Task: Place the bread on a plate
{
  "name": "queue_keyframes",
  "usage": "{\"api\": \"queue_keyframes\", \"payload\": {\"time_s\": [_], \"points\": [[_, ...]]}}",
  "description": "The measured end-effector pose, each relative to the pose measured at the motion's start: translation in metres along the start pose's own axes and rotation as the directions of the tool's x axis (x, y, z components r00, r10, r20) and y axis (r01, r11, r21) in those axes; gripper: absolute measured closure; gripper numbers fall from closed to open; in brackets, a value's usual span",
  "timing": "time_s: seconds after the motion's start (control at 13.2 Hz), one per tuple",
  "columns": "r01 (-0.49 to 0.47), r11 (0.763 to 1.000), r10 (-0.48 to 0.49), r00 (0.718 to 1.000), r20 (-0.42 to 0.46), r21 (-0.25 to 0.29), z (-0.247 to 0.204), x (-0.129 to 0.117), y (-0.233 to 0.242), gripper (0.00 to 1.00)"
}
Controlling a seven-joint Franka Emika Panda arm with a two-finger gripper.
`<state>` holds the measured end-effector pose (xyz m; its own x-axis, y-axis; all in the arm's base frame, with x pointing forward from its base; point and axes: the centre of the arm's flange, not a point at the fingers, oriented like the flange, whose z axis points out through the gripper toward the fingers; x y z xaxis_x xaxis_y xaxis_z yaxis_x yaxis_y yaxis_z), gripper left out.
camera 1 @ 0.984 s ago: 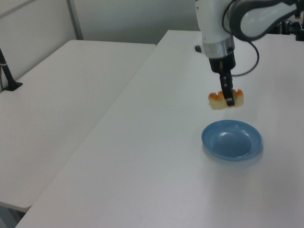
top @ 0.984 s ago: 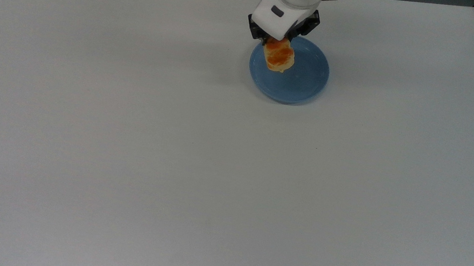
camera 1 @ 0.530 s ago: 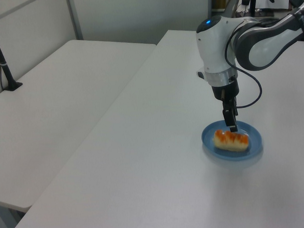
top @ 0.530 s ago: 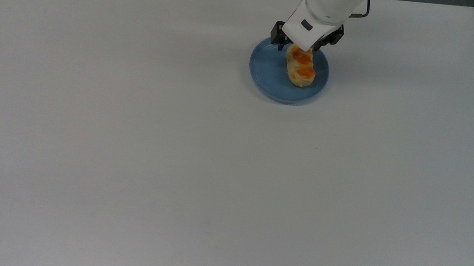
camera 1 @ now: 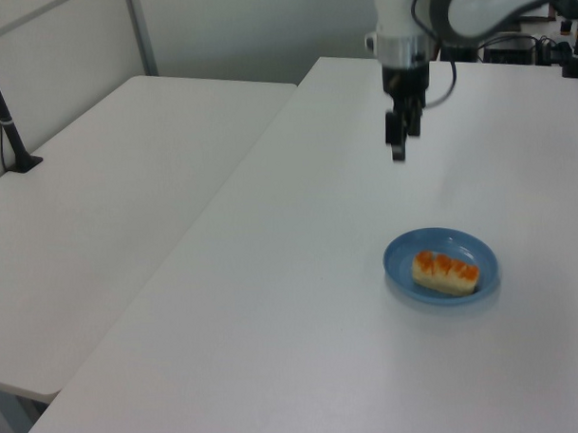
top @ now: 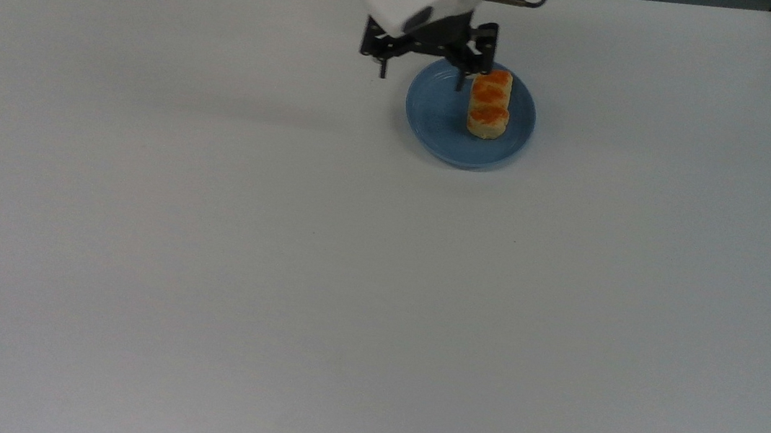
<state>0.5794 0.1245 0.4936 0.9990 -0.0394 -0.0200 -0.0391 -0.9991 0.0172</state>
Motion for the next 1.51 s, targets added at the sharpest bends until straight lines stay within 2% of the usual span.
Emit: {"api": "queue_keyframes", "payload": {"time_s": [0.23, 0.53, 0.91, 1.21, 1.36, 1.51], "points": [[-0.063, 0.998, 0.063, 0.994, -0.094, 0.0, -0.045, 0.029, 0.119, 0.0], [-0.176, 0.984, 0.173, 0.978, -0.115, -0.011, -0.054, 0.03, 0.194, 0.0], [-0.182, 0.983, 0.179, 0.978, -0.11, -0.013, -0.061, 0.029, 0.196, 0.0], [-0.149, 0.989, 0.149, 0.989, -0.013, -0.022, -0.057, 0.02, 0.176, 0.0], [-0.148, 0.989, 0.147, 0.989, -0.026, -0.021, -0.055, 0.025, 0.152, 0.0], [-0.159, 0.987, 0.158, 0.987, -0.029, -0.022, -0.053, 0.028, 0.156, 0.0]]}}
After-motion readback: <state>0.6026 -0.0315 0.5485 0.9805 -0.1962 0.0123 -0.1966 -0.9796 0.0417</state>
